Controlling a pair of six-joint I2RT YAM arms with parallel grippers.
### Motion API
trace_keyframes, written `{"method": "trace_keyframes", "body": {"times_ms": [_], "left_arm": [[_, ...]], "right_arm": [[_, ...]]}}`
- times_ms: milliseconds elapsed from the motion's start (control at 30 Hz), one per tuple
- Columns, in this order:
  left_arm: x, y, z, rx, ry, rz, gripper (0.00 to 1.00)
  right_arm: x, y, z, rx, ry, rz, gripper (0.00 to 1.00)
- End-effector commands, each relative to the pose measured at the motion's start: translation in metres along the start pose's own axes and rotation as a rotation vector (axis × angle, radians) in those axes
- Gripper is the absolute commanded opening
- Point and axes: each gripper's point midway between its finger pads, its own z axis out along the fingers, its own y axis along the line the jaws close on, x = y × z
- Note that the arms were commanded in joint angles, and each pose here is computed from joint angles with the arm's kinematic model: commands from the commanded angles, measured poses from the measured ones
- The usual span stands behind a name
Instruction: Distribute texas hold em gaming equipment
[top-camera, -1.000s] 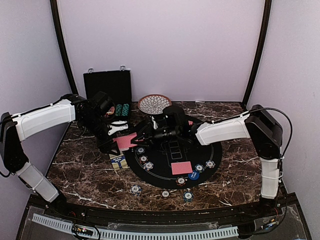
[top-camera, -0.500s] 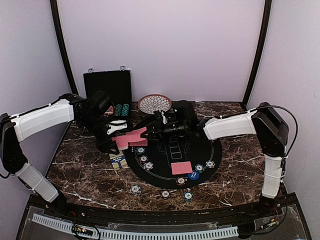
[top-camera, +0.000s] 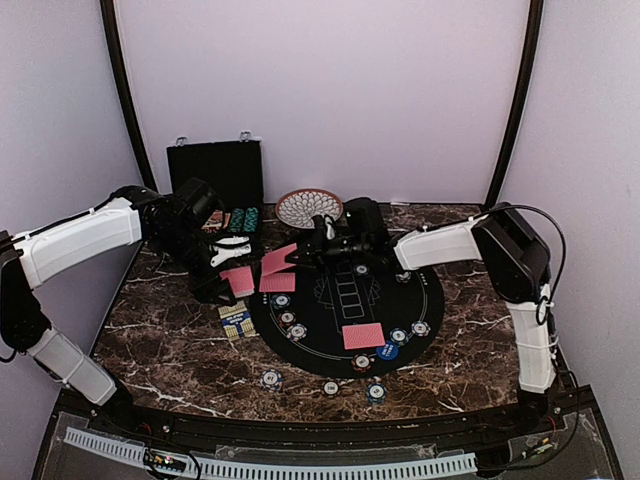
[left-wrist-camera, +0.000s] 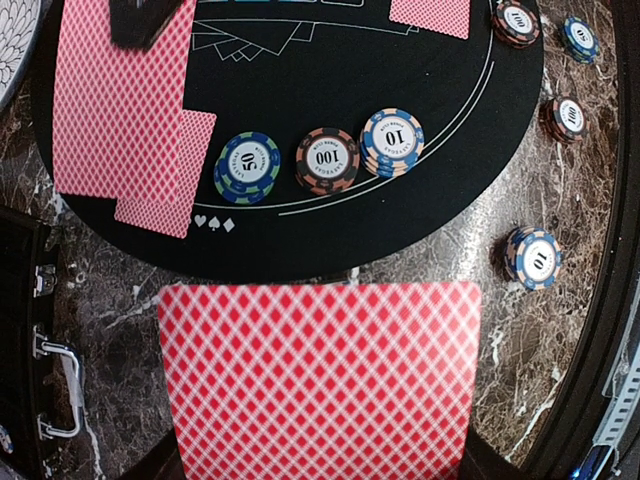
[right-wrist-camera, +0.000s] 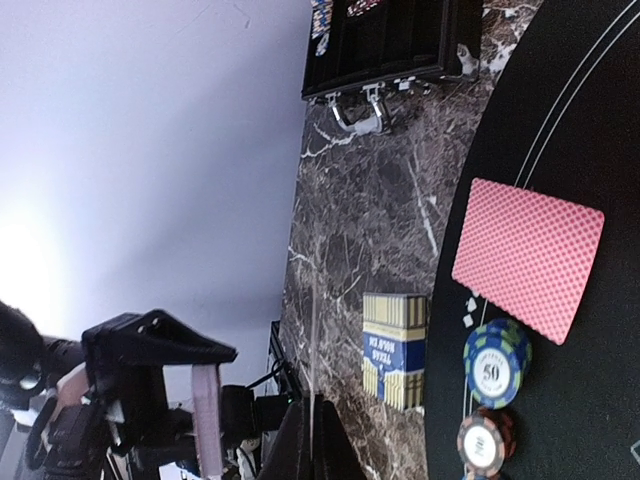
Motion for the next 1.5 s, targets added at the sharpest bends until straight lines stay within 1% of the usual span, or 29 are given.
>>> {"method": "trace_keyframes", "body": {"times_ms": [0,133,333,533,700,800,900,1000,1200,1467], "left_arm": [[-0.002,-0.007,-0.013,-0.001,-0.02,0.016,0.0],[-0.001,-0.007,-0.014,-0.005,-0.019,0.015,0.0],[-0.001,-0.008,-0.014,0.0,-0.02,0.012,0.0],[-0.001,-0.009,-0.014,0.006,-0.024,0.008,0.0],[-0.001,-0.01,-0.014,0.008,-0.026,0.008,0.0],[-0.002,-0.01,-0.014,0.009,-0.028,0.008,0.0],[-0.001,-0.011,-0.015,0.011,-0.028,0.008,0.0],[-0.002,-0.01,-0.016,0.01,-0.032,0.01,0.0],[-0.004,-0.01,-0.015,0.016,-0.035,0.005,0.0],[-0.007,-0.009,-0.015,0.02,-0.035,0.003,0.0]], "right_arm": [[-0.018,-0.008,0.024,-0.012,-0.015,-0.013,0.0],[-0.029,-0.028,0.042,0.019,-0.029,0.004,0.0],[-0.04,-0.055,0.058,0.089,-0.046,0.015,0.0],[-0.044,-0.076,0.056,0.2,-0.071,-0.006,0.11],[-0.043,-0.081,0.055,0.235,-0.062,-0.011,0.2],[-0.042,-0.08,0.053,0.252,-0.053,-0.023,0.31],[-0.042,-0.08,0.045,0.306,-0.053,-0.047,0.42],[-0.042,-0.079,0.034,0.367,-0.059,-0.084,0.5],[-0.039,-0.085,0.019,0.458,-0.054,-0.122,0.56],[-0.031,-0.096,0.027,0.442,-0.019,-0.096,0.57]]}}
